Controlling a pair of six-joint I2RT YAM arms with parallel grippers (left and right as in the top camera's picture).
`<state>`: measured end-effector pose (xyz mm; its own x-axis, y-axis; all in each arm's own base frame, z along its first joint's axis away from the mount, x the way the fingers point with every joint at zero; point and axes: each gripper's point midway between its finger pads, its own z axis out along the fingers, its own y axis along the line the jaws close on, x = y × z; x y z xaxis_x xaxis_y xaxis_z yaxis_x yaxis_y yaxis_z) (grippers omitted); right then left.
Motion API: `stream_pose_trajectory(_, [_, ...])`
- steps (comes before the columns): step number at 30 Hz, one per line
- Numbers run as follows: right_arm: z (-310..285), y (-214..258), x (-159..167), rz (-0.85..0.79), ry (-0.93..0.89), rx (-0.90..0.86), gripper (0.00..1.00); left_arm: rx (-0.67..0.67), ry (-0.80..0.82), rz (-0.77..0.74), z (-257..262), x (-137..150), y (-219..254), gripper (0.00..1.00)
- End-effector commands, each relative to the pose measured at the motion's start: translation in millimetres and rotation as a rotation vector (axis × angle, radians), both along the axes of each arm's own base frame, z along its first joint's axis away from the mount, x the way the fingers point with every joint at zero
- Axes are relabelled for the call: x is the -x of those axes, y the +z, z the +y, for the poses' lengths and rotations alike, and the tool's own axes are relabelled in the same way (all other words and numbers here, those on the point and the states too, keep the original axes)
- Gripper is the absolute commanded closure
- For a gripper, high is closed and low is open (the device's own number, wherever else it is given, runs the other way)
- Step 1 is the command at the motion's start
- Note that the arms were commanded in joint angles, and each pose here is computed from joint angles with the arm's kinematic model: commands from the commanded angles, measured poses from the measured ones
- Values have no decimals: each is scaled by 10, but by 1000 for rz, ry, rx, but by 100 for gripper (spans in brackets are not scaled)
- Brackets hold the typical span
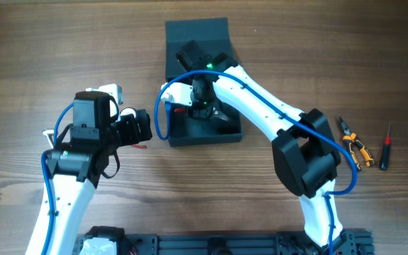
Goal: Pack container
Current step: 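Carry the shears into the green box and release them, then move the right gripper back over the orange needle-nose pliers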
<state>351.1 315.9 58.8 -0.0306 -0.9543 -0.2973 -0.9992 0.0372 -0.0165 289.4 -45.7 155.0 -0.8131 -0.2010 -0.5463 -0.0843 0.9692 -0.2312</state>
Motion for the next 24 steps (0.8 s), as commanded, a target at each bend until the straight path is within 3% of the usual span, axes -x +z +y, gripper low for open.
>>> stream_pose_trajectory(1, [62, 15, -17, 0, 5, -33, 64, 25, -2, -21, -47, -39, 104, 0])
stream_pose_trajectory(5, [56, 13, -7, 5, 4, -31, 40, 25, -2, -21, -47, -38, 103, 0])
stream_pose_trajectory(12, [86, 135, -50, 23, -116, -52, 36, 25, -2, -21, -47, -39, 104, 0])
stream_pose_trajectory(15, [155, 586, -205, -21, -252, -127, 29, 25, -2, -21, -47, -39, 104, 0])
stream_pose_trajectory(17, [105, 998, -339, -66, -382, -178, 15, 25, -2, -21, -47, -39, 104, 0])
stream_pose_trajectory(19, [-50, 1402, -473, -127, -509, -212, 13, 25, -2, -21, -47, -39, 104, 0])
stream_pose_trajectory(24, [-1159, 2410, -690, -279, -998, -267, 4, 25, -2, -21, -47, -38, 103, 0])
